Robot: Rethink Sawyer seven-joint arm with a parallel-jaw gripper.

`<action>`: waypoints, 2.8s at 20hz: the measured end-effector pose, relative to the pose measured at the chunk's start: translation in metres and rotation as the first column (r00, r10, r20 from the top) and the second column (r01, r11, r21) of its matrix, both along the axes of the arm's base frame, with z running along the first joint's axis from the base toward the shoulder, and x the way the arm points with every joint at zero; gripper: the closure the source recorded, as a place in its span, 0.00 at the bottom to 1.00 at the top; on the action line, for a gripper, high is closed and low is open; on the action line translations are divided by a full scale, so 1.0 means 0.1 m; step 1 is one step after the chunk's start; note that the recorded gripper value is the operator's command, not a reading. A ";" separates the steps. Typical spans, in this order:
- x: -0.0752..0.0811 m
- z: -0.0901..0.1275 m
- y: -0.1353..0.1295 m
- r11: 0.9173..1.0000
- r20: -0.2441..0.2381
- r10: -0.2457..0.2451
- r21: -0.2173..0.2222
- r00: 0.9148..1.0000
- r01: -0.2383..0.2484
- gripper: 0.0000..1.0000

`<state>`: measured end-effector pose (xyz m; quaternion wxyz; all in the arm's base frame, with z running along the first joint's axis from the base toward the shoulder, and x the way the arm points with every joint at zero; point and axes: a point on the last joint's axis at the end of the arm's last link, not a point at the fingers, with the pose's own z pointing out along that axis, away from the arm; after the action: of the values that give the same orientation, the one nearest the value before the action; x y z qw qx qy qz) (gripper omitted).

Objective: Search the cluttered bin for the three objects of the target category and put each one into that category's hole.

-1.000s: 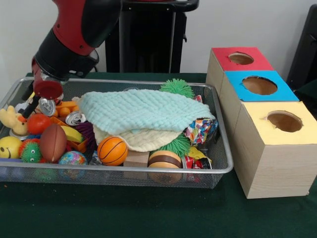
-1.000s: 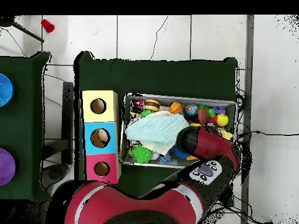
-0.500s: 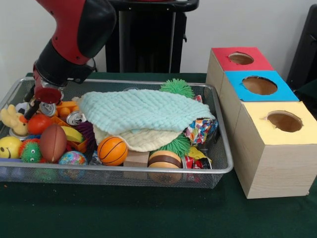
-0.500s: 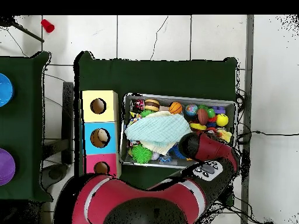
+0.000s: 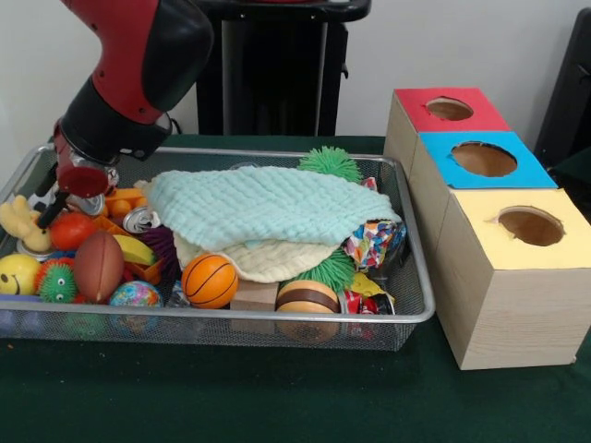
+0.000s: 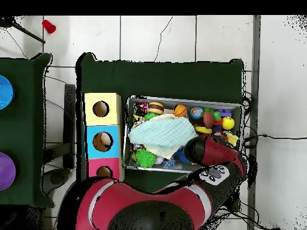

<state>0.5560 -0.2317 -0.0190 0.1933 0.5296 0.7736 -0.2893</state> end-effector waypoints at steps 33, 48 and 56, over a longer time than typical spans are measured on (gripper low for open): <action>-0.06 -0.20 -0.44 1.000 0.063 -0.027 0.009 0.998 0.027 0.00; 0.07 -0.17 -0.48 0.999 0.103 -0.037 0.037 0.994 0.033 1.00; 0.11 -0.05 -0.43 0.999 0.096 -0.027 0.043 0.995 0.023 1.00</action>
<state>0.5668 -0.2743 -0.0240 0.2157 0.5564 0.7626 -0.2495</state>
